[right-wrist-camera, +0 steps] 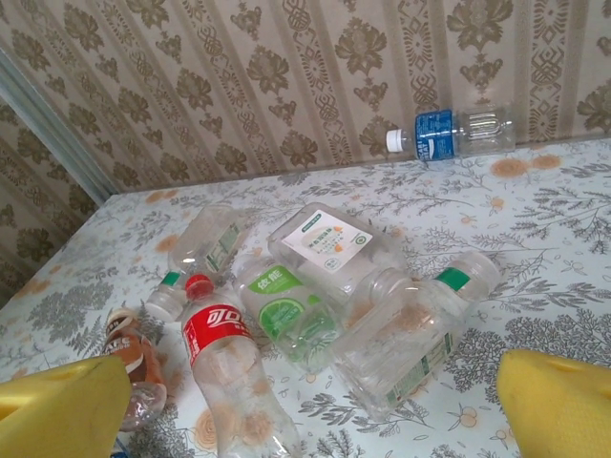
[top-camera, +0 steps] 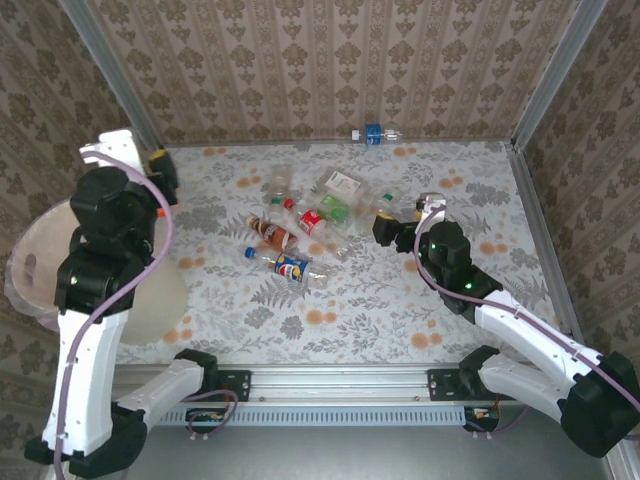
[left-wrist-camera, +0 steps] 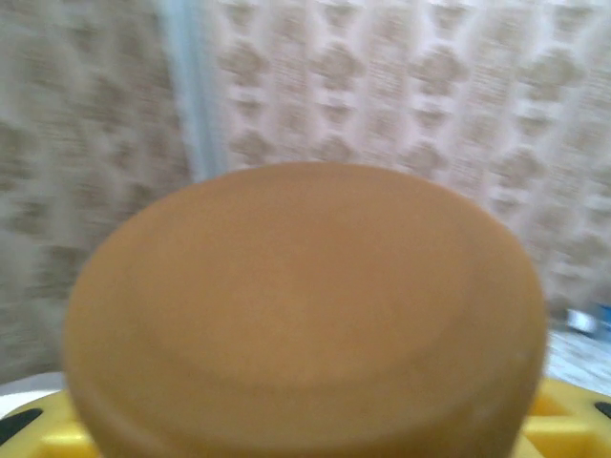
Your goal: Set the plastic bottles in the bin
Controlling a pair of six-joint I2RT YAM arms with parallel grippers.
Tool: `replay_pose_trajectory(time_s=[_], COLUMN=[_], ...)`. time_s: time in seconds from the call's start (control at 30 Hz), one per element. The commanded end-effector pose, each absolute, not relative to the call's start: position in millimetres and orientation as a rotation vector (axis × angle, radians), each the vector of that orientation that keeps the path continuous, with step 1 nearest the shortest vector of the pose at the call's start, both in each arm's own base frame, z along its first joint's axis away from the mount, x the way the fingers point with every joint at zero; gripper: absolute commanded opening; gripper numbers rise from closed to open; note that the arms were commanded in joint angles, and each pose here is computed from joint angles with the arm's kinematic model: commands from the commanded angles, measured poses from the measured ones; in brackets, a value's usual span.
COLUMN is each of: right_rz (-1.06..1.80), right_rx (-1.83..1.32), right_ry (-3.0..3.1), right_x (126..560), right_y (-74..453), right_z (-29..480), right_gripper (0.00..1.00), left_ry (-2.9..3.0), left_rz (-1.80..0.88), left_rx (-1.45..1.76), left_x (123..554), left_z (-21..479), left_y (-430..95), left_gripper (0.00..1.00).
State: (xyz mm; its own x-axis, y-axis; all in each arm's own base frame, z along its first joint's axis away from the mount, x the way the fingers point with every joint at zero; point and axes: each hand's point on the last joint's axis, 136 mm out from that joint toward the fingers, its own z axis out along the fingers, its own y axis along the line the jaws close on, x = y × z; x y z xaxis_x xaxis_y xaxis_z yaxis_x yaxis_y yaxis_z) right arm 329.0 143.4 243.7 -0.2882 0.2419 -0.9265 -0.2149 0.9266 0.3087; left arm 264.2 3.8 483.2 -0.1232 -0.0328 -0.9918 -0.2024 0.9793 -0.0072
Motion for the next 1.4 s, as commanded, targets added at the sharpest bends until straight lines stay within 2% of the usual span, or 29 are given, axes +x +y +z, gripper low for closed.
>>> replay_pose_trajectory(time_s=[0.0, 0.2, 0.43, 0.73, 0.9, 1.1, 1.37], right_rz=[0.450, 0.467, 0.478, 0.485, 0.487, 0.503, 0.514], right_rx=[0.066, 0.067, 0.057, 0.058, 0.060, 0.064, 0.061], right_ry=[1.785, 1.788, 1.792, 1.792, 1.791, 1.794, 1.799], right_x=[330.8, 329.3, 326.6, 320.4, 319.0, 317.9, 317.5], right_y=[138.4, 139.0, 139.4, 136.3, 135.4, 136.6, 138.2], right_z=[246.2, 245.9, 245.9, 245.2, 245.8, 245.7, 244.5], right_gripper=[1.00, 1.00, 1.00, 1.00, 1.00, 1.00, 1.00], left_ry=[1.659, 1.706, 1.630, 1.455, 1.356, 1.385, 1.435], left_rz=[0.391, 0.354, 0.124, -0.024, -0.112, -0.177, -0.132], left_rx=[-0.355, -0.538, -0.787, -1.111, -1.269, -1.301, -1.157], left_x=[248.5, 250.2, 257.3, 259.8, 270.1, 282.5, 284.7], left_z=[490.5, 464.8, 434.2, 386.2, 357.9, 351.6, 377.9], left_y=[58.3, 96.8, 148.0, 214.1, 232.8, 229.4, 200.1], left_gripper=[0.55, 0.56, 0.53, 0.53, 0.67, 0.85, 0.93])
